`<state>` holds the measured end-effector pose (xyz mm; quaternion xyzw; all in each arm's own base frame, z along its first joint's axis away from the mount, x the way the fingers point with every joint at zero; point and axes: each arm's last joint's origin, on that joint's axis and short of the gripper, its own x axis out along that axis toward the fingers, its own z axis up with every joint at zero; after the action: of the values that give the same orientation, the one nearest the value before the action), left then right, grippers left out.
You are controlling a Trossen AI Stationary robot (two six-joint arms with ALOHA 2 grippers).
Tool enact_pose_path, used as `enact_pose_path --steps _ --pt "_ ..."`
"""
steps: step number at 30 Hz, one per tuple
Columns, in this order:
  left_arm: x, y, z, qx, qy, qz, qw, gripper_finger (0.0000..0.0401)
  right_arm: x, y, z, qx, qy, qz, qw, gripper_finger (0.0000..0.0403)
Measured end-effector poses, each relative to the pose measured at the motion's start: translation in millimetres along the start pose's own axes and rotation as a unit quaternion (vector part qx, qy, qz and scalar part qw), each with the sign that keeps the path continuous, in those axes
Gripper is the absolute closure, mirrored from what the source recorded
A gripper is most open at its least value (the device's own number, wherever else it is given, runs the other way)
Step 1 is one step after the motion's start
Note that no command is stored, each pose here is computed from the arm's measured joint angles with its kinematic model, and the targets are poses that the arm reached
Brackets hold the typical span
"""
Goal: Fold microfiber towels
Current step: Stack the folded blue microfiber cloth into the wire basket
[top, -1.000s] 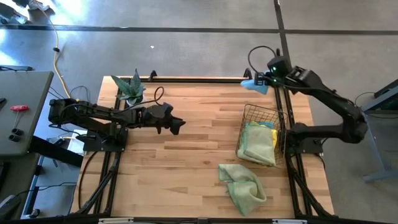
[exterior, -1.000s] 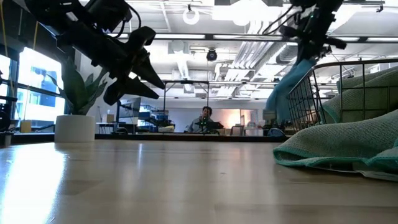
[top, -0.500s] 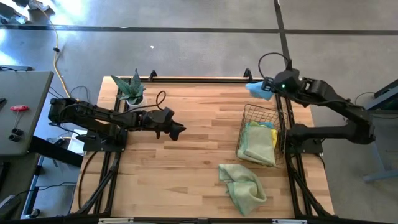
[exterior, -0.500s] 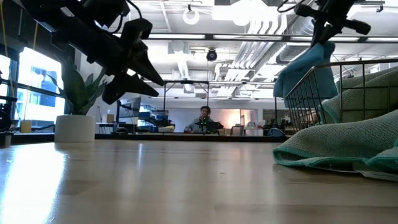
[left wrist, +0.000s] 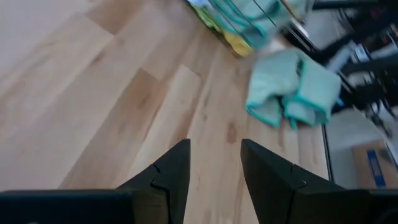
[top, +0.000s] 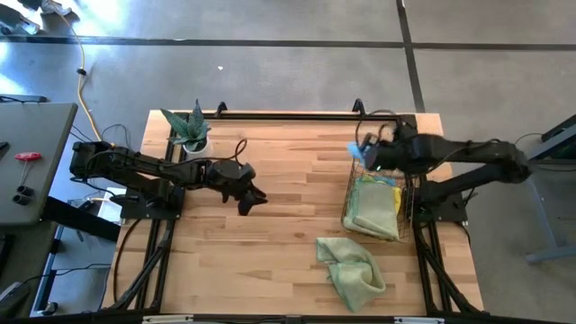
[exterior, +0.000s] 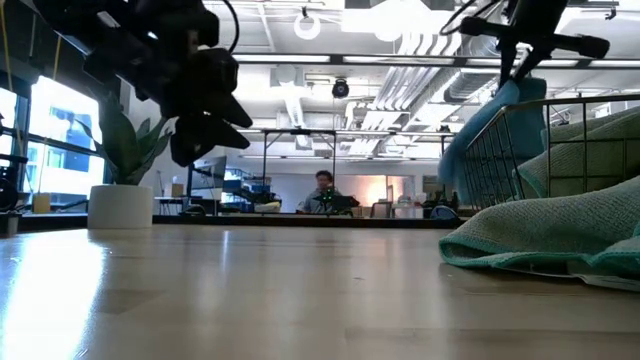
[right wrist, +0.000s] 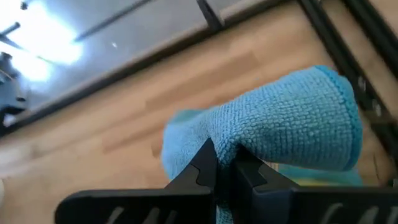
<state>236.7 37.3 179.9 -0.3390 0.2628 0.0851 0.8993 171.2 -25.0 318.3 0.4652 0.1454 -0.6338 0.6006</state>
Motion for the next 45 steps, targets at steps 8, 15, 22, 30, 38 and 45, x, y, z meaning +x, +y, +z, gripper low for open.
enact_pose_path --steps 8,15,22,30,38,45 --pt "-0.2 0.3 -4.8 0.038 0.041 -0.025 0.998 0.0268 -9.8 -3.5 -55.6 0.010 0.061 -0.044 0.997 0.0403" --pt "-0.6 3.6 -9.6 0.060 0.066 -0.011 0.996 0.0268 -17.8 -6.0 -96.7 -0.010 0.143 -0.070 0.987 0.0403" --pt "-0.6 3.9 -10.1 0.068 0.068 -0.010 0.995 0.0268 -16.5 -10.6 -122.5 -0.050 0.198 -0.141 0.969 0.0403" --pt "-0.6 3.9 -10.0 0.068 0.068 -0.010 0.995 0.0268 -20.7 -16.4 -138.3 -0.067 0.238 -0.178 0.952 0.0403" --pt "-0.6 4.0 -10.0 0.073 0.067 -0.009 0.995 0.0268 -21.6 -16.5 -139.9 -0.068 0.238 -0.169 0.954 0.0402" --pt "-0.6 4.0 -10.0 0.073 0.067 -0.009 0.995 0.0268 -21.1 -17.8 -137.6 -0.070 0.220 -0.170 0.958 0.0342"
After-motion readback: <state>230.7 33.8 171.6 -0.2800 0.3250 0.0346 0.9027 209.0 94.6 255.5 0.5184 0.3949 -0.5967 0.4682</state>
